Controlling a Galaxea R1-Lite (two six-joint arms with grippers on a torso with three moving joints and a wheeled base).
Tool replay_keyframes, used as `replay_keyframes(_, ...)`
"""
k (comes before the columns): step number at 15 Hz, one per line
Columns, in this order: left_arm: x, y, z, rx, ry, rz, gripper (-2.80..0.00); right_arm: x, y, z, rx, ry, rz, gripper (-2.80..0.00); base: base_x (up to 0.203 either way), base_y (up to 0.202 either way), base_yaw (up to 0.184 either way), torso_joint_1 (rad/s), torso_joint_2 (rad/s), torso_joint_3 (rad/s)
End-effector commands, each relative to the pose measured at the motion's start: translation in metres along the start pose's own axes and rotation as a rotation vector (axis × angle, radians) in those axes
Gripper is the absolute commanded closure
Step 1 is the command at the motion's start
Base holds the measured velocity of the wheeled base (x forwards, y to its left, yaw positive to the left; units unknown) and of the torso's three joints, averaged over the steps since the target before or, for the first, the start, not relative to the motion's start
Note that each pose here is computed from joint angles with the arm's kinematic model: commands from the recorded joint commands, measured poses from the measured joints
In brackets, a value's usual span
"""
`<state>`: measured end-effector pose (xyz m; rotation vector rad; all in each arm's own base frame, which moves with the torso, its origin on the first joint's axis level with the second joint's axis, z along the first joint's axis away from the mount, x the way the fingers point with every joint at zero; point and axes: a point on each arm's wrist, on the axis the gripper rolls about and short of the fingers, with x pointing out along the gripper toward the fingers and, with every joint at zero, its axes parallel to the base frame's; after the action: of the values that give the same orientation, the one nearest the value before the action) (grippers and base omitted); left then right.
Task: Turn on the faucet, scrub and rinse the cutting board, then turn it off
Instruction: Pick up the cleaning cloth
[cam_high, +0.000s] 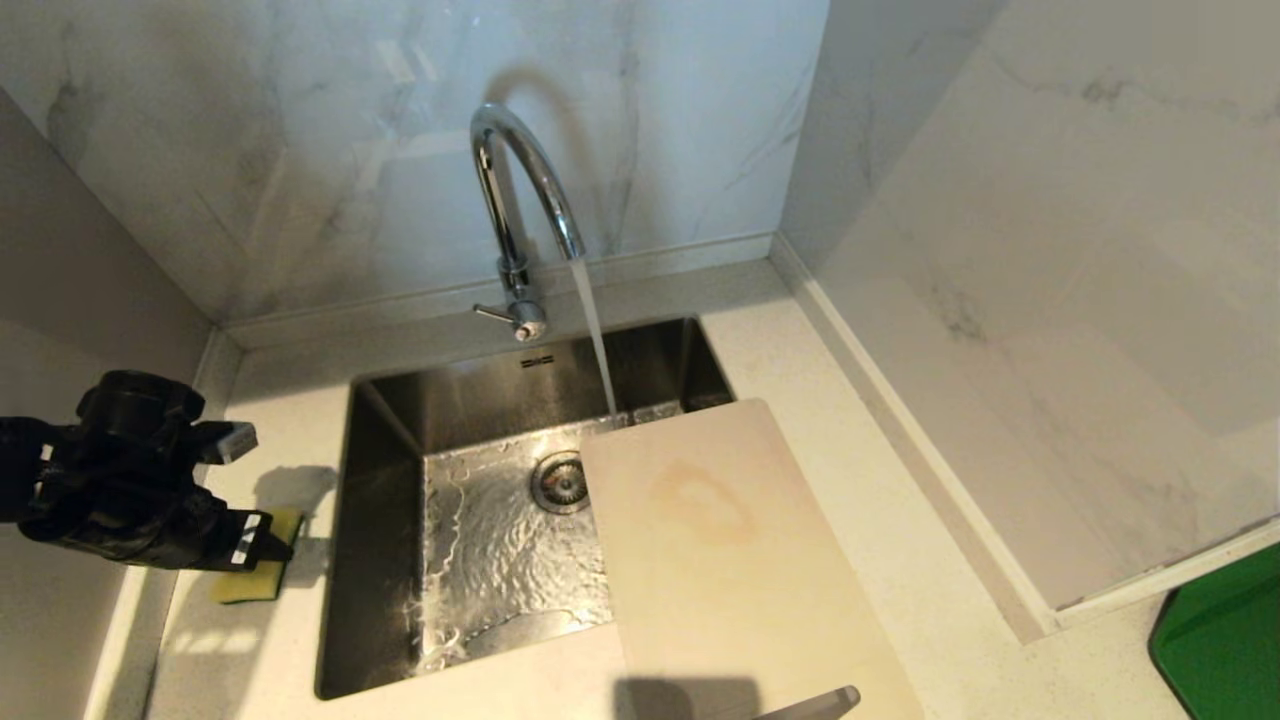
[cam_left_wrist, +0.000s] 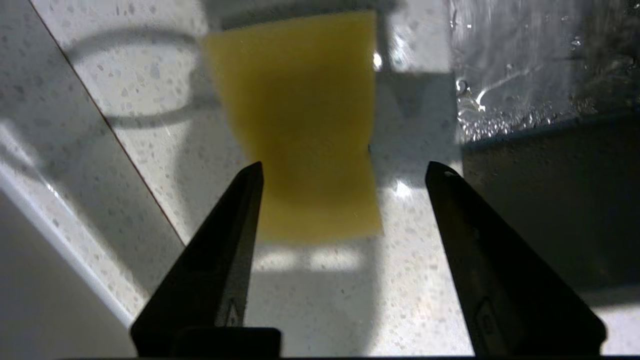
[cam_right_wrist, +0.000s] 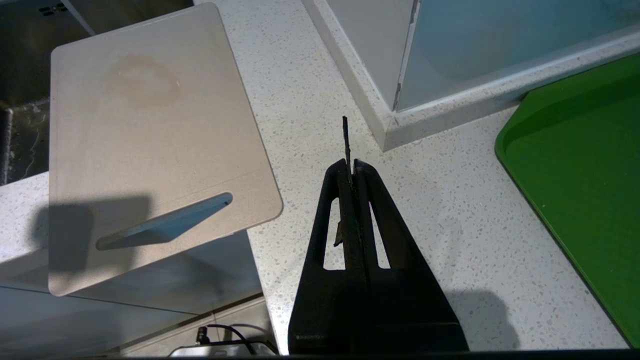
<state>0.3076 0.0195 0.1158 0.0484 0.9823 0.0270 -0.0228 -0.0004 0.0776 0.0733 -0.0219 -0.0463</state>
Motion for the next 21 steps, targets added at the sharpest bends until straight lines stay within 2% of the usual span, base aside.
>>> replay_keyframes(1, 0.017, 0.004, 0.003, -0.012, 0.031, 0.005, -2.8, 0.0, 0.0, 0.0, 0.001, -0.003, 0.0, 0.0, 0.0, 0.0, 0.0, 0.0, 0.0, 0.0)
replay_keyframes(5, 0.024, 0.013, 0.009, -0.045, 0.028, 0.02, -2.8, 0.0, 0.0, 0.0, 0.001, -0.002, 0.0, 0.0, 0.0, 0.0, 0.0, 0.0, 0.0, 0.0)
replay_keyframes(14, 0.025, 0.014, 0.007, -0.045, 0.04, 0.022, -2.8, 0.0, 0.0, 0.0, 0.001, -0.001, 0.0, 0.0, 0.0, 0.0, 0.0, 0.0, 0.0, 0.0)
replay_keyframes(15, 0.025, 0.014, 0.007, -0.043, 0.039, 0.021, 0.0, 0.0, 0.0, 0.0, 0.001, -0.003, 0.0, 0.0, 0.0, 0.0, 0.0, 0.0, 0.0, 0.0)
replay_keyframes(21, 0.031, 0.014, 0.006, -0.039, 0.049, 0.021, 0.0, 0.0, 0.0, 0.0, 0.001, -0.003, 0.0, 0.0, 0.0, 0.0, 0.0, 0.0, 0.0, 0.0)
